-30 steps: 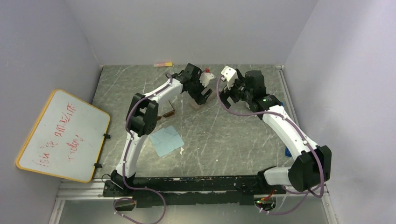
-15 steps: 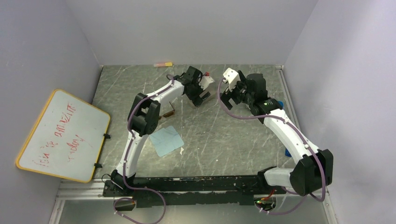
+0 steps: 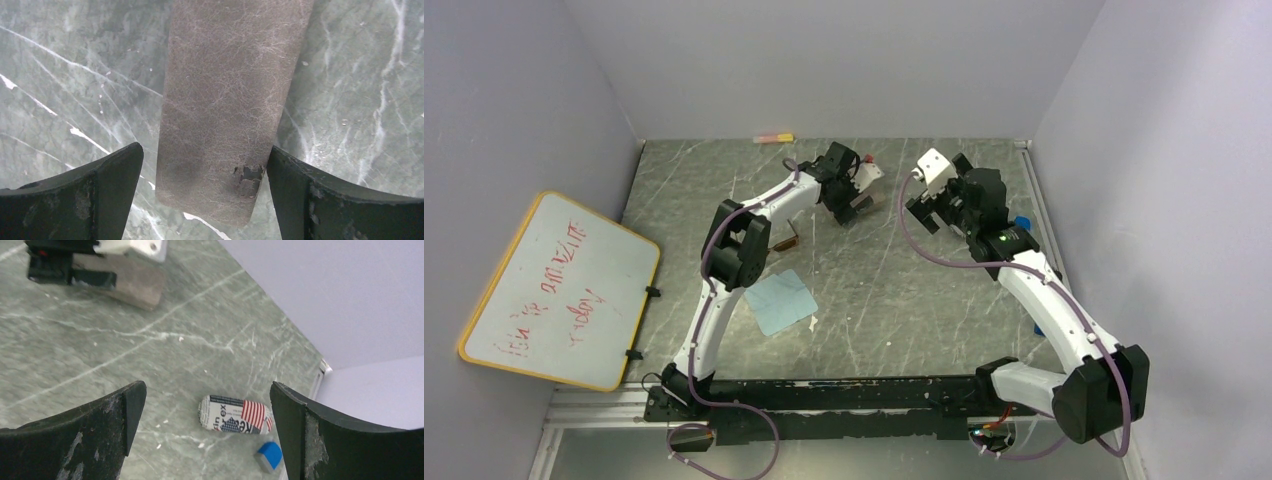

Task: Organize the sunglasses
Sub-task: Adjust the sunglasses case at the center of the board.

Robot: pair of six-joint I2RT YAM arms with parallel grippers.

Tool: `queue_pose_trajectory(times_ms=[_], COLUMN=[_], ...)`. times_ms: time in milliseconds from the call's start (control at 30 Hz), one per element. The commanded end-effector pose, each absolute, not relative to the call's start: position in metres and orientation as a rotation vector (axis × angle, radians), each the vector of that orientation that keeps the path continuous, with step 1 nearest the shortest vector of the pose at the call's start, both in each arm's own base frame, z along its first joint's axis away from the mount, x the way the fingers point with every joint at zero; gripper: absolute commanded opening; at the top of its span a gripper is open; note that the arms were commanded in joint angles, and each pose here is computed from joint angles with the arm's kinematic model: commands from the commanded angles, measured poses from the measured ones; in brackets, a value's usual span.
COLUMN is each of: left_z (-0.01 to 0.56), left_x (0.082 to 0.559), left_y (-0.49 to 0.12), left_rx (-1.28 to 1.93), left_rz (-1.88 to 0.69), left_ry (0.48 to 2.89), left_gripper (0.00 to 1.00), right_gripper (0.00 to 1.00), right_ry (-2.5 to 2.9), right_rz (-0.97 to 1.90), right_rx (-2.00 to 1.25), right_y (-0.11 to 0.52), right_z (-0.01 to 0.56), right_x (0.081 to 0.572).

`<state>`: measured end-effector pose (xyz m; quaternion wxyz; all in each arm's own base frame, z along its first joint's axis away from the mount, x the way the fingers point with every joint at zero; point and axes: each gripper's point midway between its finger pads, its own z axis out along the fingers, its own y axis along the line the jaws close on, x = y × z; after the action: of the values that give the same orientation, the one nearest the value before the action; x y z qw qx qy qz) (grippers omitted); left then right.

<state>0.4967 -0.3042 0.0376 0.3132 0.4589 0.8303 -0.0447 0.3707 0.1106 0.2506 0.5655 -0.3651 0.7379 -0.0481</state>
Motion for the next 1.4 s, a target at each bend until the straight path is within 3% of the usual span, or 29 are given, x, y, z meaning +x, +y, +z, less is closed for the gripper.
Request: queue_pose_trajectory(times_ms=[0, 567, 1167, 1367], left_z=[0.049, 0.047, 0.045, 0.064], left_x=[0.520, 0.542, 0.546, 0.529], left_y=[-0.293, -0.282, -0.285, -0.293], left_rx=[1.169, 1.113, 1.088, 1.089], left_rz=[-0.008, 0.075, 0.068, -0.046], left_ry=[2.150, 2.138, 2.147, 2.158], left_gripper=[0.96, 0.96, 0.96, 0.96], right_gripper=[1.00, 1.00, 1.00, 1.00], right_ry=[1.697, 1.812, 2.165, 2.088], right_rz=[-0.238, -0.370, -0.358, -0.377], right_rx=[-0.825, -1.034, -1.486, -1.847], right_y=[0.088, 0.041, -0.014, -0.026], right_z=[0.264, 0.215, 0.134, 0.107], right_x=[0.375, 0.371, 0.420, 0.416])
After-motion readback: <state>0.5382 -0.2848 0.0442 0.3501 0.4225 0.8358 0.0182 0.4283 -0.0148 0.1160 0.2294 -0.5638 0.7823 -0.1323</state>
